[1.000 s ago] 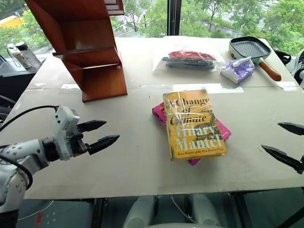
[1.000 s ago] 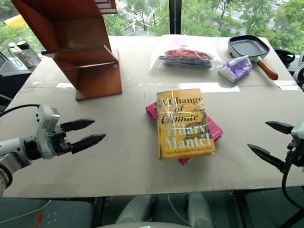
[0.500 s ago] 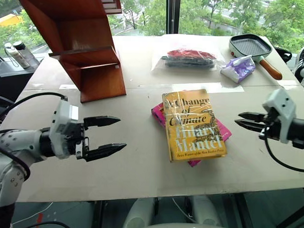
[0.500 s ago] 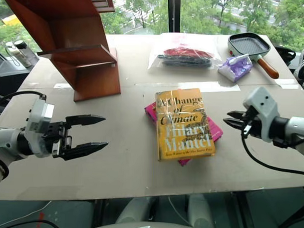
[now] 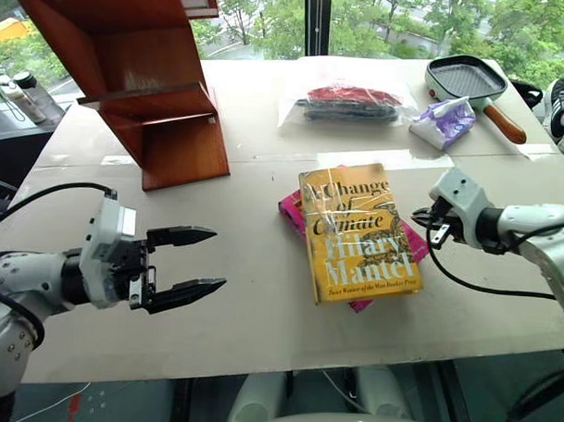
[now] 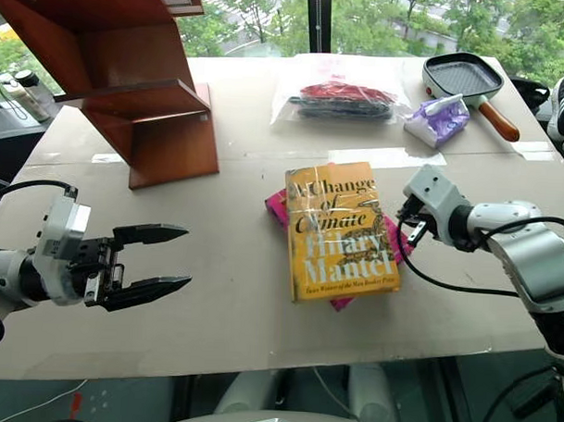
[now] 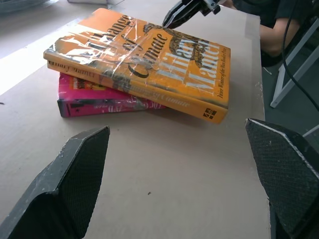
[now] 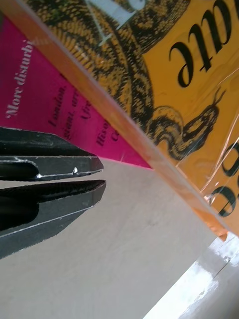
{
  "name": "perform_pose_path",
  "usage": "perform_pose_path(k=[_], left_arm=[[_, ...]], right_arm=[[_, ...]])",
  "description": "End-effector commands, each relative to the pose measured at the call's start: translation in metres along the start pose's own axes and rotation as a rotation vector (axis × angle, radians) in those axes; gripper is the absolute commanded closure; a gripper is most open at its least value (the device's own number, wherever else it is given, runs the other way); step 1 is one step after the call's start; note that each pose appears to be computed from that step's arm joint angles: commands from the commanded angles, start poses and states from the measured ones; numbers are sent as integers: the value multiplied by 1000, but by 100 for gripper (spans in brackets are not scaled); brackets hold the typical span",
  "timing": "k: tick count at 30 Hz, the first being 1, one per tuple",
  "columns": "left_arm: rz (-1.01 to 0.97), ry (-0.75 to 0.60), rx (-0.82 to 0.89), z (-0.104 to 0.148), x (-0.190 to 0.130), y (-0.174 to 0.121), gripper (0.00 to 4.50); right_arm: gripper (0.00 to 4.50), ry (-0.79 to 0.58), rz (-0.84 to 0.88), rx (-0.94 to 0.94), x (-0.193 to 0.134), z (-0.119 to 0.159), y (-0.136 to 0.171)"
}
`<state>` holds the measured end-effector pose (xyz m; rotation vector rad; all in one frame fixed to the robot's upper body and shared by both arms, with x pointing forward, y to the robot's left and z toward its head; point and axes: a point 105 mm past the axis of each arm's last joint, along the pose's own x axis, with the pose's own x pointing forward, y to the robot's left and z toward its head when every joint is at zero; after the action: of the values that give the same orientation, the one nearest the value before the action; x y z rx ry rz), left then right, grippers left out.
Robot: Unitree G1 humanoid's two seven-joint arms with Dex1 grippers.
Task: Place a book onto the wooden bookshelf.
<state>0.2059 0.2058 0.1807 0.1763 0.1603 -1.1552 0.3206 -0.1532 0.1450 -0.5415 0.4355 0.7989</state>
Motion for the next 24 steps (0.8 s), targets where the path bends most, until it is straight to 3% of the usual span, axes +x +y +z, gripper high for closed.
perform_pose_path(k=[1, 10, 16, 18, 21, 23, 24], left_arm=[[2, -17, 18, 4, 1, -6, 0], [10, -11, -15, -2, 1, -10, 0], [43, -9, -68, -9, 2, -11, 0], [85, -3, -129, -13, 3, -8, 0], [155, 19, -281, -21, 7, -3, 0], [152, 24, -480, -26, 9, 0, 0], [148, 41, -562, -29, 9, 1, 0]], right_arm=[[447, -12, 10, -25, 6, 12, 8], [447, -18, 59, -21, 19, 23, 30], [447, -27, 49, -16, 16, 24, 27], [447, -49, 30, -36, 11, 26, 22], [447, -217, 26, -92, -6, 38, 18], [447, -294, 61, -79, -27, 35, 17], [424, -323, 88, -69, -39, 34, 20]])
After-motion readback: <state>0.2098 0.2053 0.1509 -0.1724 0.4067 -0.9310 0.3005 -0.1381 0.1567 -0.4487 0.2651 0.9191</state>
